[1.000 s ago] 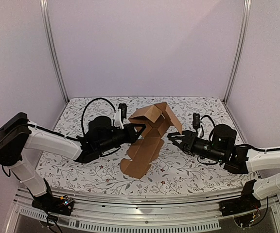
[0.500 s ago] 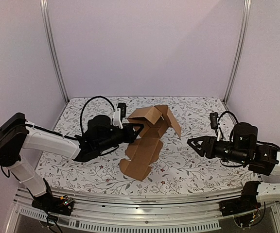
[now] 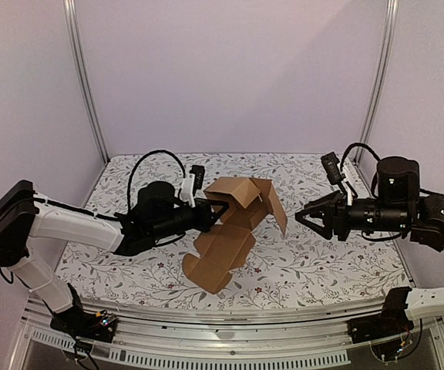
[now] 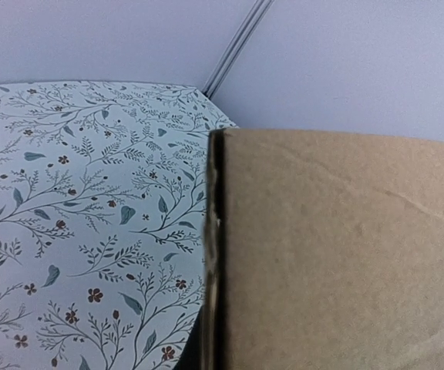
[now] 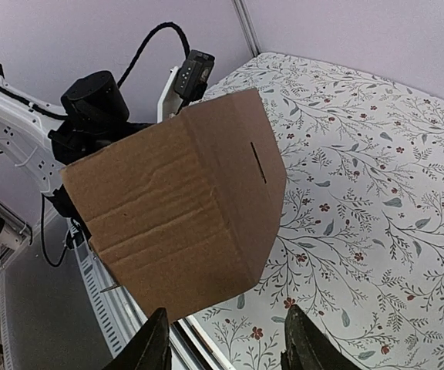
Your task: Fold the paper box
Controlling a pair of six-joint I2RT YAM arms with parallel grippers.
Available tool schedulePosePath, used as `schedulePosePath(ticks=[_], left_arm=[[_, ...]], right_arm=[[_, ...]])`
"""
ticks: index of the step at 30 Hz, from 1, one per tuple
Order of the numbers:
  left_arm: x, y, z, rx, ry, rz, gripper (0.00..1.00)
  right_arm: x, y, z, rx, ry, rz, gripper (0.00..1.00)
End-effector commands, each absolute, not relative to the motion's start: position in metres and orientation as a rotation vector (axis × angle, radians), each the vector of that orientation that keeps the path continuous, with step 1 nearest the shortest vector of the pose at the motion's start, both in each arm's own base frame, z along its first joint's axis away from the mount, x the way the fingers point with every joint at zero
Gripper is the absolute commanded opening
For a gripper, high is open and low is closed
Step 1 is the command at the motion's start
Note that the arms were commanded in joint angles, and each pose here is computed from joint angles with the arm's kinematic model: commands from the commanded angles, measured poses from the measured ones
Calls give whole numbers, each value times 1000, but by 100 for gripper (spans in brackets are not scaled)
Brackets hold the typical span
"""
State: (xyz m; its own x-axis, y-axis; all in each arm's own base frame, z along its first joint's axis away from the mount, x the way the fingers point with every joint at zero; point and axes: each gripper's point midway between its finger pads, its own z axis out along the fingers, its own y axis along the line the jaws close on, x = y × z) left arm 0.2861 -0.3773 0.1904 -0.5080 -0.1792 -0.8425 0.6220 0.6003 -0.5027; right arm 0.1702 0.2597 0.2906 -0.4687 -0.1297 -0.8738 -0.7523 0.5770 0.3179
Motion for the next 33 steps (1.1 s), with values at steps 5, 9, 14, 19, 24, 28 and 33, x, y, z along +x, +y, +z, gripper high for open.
schedulePosePath(ticks=[5, 9, 14, 19, 24, 28, 33], left_arm=[[285, -381, 186, 421, 1875, -1048, 0], [282, -385, 184, 441, 1879, -1064, 0], [283, -384, 182, 433, 1888, -1064, 0], [285, -384, 182, 424, 1897, -1053, 0], [286, -383, 182, 417, 1904, -1040, 0], [288, -381, 180, 409, 1919, -1016, 0], [290, -378, 179, 399, 1927, -988, 0]], right_arm=[[169, 277, 298, -853, 1931, 892, 47], [175, 289, 296, -889, 1945, 884, 44], [176, 305, 302, -928, 1934, 936, 41], [180, 322, 295, -946, 1961, 936, 38], [186, 335, 287, -957, 1976, 894, 38], [189, 345, 285, -948, 1975, 887, 38], [194, 352, 280, -920, 1990, 860, 38]])
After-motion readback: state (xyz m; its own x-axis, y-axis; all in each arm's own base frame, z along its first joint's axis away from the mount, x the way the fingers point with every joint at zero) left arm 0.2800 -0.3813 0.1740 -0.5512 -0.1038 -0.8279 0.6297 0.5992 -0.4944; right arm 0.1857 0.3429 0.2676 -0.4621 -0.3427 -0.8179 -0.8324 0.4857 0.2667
